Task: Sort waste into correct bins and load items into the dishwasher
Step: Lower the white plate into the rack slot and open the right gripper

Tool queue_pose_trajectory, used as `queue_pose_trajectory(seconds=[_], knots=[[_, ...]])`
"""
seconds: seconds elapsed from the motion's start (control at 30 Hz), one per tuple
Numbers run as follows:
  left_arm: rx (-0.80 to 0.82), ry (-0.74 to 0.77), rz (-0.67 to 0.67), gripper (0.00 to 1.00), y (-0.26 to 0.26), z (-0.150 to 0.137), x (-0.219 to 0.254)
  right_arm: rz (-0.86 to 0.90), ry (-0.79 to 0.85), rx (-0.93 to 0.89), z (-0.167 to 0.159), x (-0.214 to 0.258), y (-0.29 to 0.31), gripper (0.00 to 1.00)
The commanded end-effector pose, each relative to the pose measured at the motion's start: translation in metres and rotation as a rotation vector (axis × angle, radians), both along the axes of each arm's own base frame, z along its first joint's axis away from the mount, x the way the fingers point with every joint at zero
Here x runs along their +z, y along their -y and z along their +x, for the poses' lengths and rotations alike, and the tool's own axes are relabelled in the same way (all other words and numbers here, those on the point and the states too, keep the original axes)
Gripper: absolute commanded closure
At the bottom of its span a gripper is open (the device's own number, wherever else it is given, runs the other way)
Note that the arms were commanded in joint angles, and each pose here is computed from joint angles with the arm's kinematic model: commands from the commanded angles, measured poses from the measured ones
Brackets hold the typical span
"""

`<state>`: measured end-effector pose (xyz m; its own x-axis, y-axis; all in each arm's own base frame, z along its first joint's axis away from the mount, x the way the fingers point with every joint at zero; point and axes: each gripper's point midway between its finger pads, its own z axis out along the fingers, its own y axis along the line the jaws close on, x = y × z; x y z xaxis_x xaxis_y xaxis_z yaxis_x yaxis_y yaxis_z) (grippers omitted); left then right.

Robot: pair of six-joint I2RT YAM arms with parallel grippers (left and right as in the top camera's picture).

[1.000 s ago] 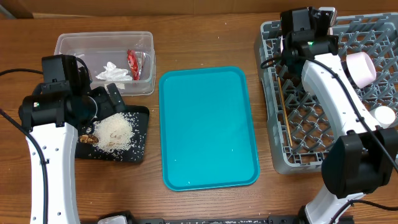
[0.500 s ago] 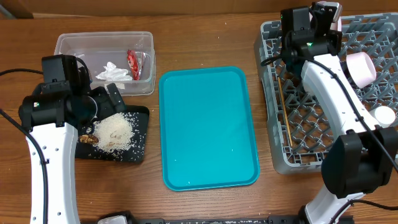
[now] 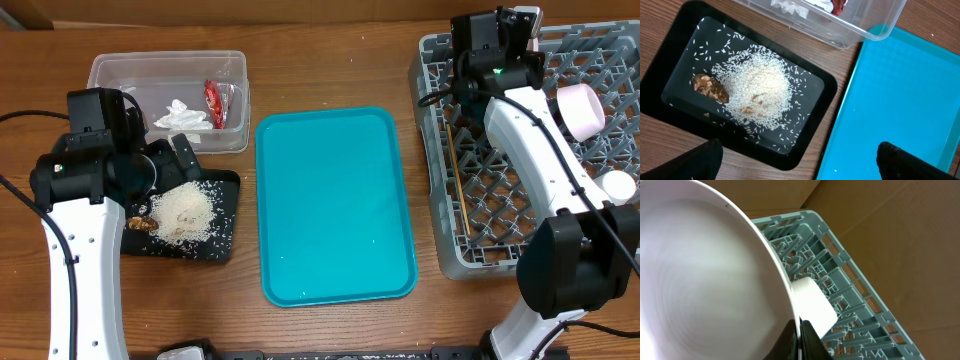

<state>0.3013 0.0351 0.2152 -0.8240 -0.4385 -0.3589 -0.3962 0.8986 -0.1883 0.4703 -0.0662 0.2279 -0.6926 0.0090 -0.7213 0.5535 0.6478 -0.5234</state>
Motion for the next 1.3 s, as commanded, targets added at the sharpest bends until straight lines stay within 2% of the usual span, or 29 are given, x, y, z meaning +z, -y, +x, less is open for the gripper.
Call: queue_pose_trajectory(seconds=[0.0,0.2,0.57,0.63,0.67,0.7,0.73,0.8,0.9,1.13,1.27], knots=[[0.008,0.014,0.003,0.0,-0.002,0.002,0.005,0.014,-0.019,0.01,0.0,-0.007,-0.001,0.96],[0.008,0.014,0.003,0.0,-0.002,0.002,0.005,-0.001,-0.116,0.013,-0.004,-0.031,-0.004,0.96],[0.008,0.014,0.003,0.01,-0.002,0.002,0.005,0.001,-0.113,0.114,-0.002,-0.033,-0.056,0.96],[0.008,0.014,0.003,0.0,-0.002,0.002,0.005,-0.002,-0.123,0.138,-0.003,-0.034,-0.067,0.94],[0.008,0.014,0.003,0.01,-0.002,0.002,0.005,-0.003,-0.126,0.156,-0.004,-0.035,-0.076,0.76],[0.008,0.014,0.003,0.0,-0.002,0.002,0.005,-0.004,-0.127,0.161,-0.004,-0.035,-0.078,0.67],[0.008,0.014,0.003,0.0,-0.002,0.002,0.005,-0.004,-0.128,0.165,-0.005,-0.034,-0.08,0.48],[0.008,0.014,0.003,0.0,-0.002,0.002,0.005,0.008,-0.115,0.154,-0.009,-0.031,-0.081,0.33],[0.008,0.014,0.003,0.0,-0.002,0.002,0.005,0.071,-0.073,0.141,-0.016,-0.022,-0.082,0.27],[0.008,0.014,0.003,0.0,-0.002,0.002,0.005,0.439,-0.012,0.338,-0.034,0.013,-0.122,0.26],[0.008,0.014,0.003,0.0,-0.002,0.002,0.005,0.644,-0.036,0.461,-0.049,0.023,-0.148,0.26]])
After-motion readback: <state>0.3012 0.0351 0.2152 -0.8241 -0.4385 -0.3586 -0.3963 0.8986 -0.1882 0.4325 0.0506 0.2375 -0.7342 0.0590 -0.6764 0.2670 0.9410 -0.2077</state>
